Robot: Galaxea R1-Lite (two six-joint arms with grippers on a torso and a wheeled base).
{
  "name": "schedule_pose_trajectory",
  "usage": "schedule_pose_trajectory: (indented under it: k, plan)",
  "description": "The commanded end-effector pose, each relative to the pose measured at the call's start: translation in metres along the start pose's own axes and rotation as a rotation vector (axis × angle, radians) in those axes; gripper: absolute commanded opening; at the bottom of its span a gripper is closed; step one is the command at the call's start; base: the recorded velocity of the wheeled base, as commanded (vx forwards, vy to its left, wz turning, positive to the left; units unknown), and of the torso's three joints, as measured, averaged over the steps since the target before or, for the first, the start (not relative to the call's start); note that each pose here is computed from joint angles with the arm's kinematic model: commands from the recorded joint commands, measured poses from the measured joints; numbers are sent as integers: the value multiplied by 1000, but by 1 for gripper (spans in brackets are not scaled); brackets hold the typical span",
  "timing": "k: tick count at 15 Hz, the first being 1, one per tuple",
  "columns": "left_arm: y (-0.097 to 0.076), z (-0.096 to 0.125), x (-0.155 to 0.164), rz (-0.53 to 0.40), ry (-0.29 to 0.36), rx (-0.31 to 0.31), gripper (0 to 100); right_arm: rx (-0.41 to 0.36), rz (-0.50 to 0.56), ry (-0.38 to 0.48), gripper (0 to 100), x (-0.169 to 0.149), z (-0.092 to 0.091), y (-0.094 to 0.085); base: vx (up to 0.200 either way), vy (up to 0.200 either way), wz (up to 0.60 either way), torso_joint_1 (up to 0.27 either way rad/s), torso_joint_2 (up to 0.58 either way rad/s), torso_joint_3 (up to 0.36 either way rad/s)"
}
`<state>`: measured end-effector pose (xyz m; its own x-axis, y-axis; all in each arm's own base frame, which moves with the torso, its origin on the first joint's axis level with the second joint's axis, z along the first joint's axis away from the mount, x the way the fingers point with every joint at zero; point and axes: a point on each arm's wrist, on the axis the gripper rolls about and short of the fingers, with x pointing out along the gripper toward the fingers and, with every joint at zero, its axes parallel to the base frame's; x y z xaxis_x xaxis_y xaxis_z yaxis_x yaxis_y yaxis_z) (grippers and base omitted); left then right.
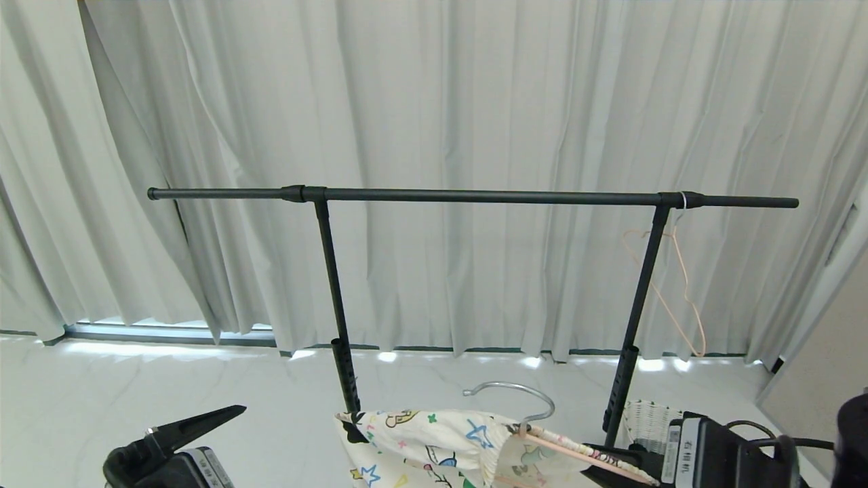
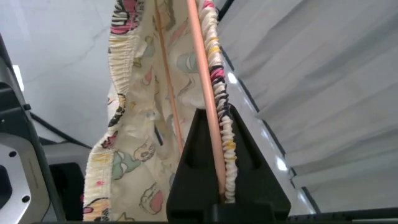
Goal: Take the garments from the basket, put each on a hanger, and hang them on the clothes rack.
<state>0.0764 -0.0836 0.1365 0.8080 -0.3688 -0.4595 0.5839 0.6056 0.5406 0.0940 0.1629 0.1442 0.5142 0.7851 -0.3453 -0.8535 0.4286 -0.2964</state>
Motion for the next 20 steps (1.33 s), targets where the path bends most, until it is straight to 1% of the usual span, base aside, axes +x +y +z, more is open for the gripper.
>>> schedule_pose_trajectory:
  k: [1, 3, 4, 6, 7, 8, 9, 10, 12, 13, 15, 17, 19, 20]
  plan:
    - [-4, -12, 6, -3, 72, 11, 100, 0, -16, -59, 0, -12, 7, -3, 0, 0, 0, 0, 0, 0]
    - [-7, -17, 7, -16, 94, 9, 100, 1, -7, -102, 0, -19, 12, -4, 0, 0, 0, 0, 0, 0]
    - [-8, -18, 7, -23, 94, -16, 100, -1, -3, -125, 0, -22, 15, -5, 0, 0, 0, 0, 0, 0]
    - [-9, -17, 8, -67, 84, -128, 100, 0, -7, -159, 0, -25, 21, -7, 0, 0, 0, 0, 0, 0]
    - [-9, -16, 10, -73, 90, -194, 100, 0, -8, -173, 0, -25, 25, -8, 0, 0, 0, 0, 0, 0]
    - [-9, -14, 12, -72, 97, -239, 100, -3, -1, -188, 0, -25, 30, -7, 0, 0, 0, 0, 0, 0]
    - [-8, -12, 14, -64, 105, -287, 100, -7, 12, -196, 0, -26, 34, -5, 0, 0, 0, 0, 0, 0]
    - [-3, -10, 17, -32, 115, -345, 100, -10, 25, -200, 0, -27, 38, -4, 0, 0, 0, 0, 0, 0]
    - [8, -10, 21, 39, 137, -403, 100, -14, 37, -197, 0, -31, 42, -4, 0, 0, 0, 0, 0, 0]
    - [12, -12, 21, 65, 145, -419, 100, -14, 38, -199, 0, -33, 42, -4, 0, 0, 0, 0, 0, 0]
    - [12, -14, 19, 69, 146, -422, 100, -11, 33, -210, 0, -36, 44, -5, 0, 0, 0, 0, 0, 0]
    - [12, -13, 21, 61, 148, -420, 100, -11, 33, -220, 0, -38, 45, -5, 0, 0, 0, 0, 0, 0]
    - [13, -8, 21, 22, 121, -428, 100, -12, 32, -223, 0, -38, 47, -6, 0, 0, 0, 0, 0, 0]
    - [14, -7, 22, 22, 120, -429, 0, -12, 33, -221, 0, -38, 47, -6, 0, 0, 0, 0, 0, 0]
